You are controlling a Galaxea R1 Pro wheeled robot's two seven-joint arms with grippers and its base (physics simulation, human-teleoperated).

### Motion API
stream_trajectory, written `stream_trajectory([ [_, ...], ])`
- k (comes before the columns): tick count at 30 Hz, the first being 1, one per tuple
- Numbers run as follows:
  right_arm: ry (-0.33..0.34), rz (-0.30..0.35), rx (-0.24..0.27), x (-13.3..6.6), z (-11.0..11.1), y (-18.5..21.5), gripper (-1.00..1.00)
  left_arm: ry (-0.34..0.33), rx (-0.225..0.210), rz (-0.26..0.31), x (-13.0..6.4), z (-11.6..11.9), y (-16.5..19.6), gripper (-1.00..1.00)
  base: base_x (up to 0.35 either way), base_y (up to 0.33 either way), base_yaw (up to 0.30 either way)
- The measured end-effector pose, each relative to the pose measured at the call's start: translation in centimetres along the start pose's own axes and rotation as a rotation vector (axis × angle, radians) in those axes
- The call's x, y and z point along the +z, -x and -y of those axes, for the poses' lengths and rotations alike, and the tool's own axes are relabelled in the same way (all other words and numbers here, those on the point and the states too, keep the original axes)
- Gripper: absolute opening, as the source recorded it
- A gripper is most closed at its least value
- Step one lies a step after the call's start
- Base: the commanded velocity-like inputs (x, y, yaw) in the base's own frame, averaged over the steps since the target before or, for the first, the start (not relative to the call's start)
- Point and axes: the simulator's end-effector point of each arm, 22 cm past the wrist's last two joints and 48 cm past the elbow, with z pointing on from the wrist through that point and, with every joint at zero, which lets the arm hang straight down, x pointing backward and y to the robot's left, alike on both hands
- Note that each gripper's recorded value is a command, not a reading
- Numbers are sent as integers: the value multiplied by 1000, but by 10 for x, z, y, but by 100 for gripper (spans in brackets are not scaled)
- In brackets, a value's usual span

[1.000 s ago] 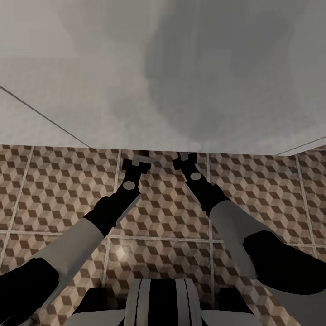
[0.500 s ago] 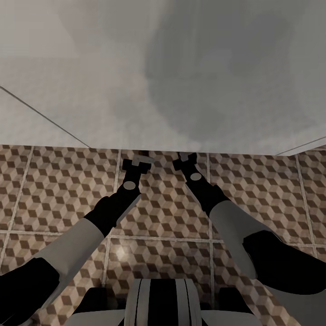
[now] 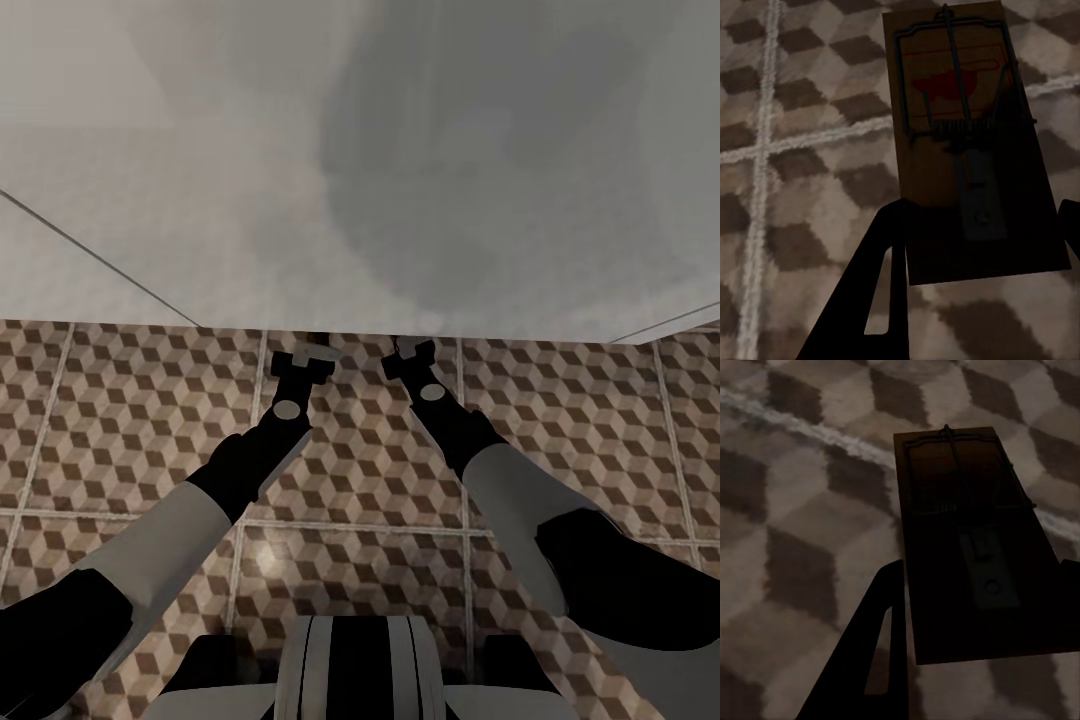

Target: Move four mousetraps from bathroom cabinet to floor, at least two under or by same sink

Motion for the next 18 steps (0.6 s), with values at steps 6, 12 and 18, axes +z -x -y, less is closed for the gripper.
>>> stream_trajectory([
  [6, 0, 0, 0, 0, 0, 0, -100, 0, 0, -1, 0, 0, -1, -100, 0, 0, 0],
  [12, 0, 0, 0, 0, 0, 0, -100, 2, 5, -11, 0, -1, -6, -100, -63, 0, 0],
  [18, 0, 0, 0, 0, 0, 0, -100, 1, 4, -12, 0, 0, -6, -100, -38, 0, 0],
])
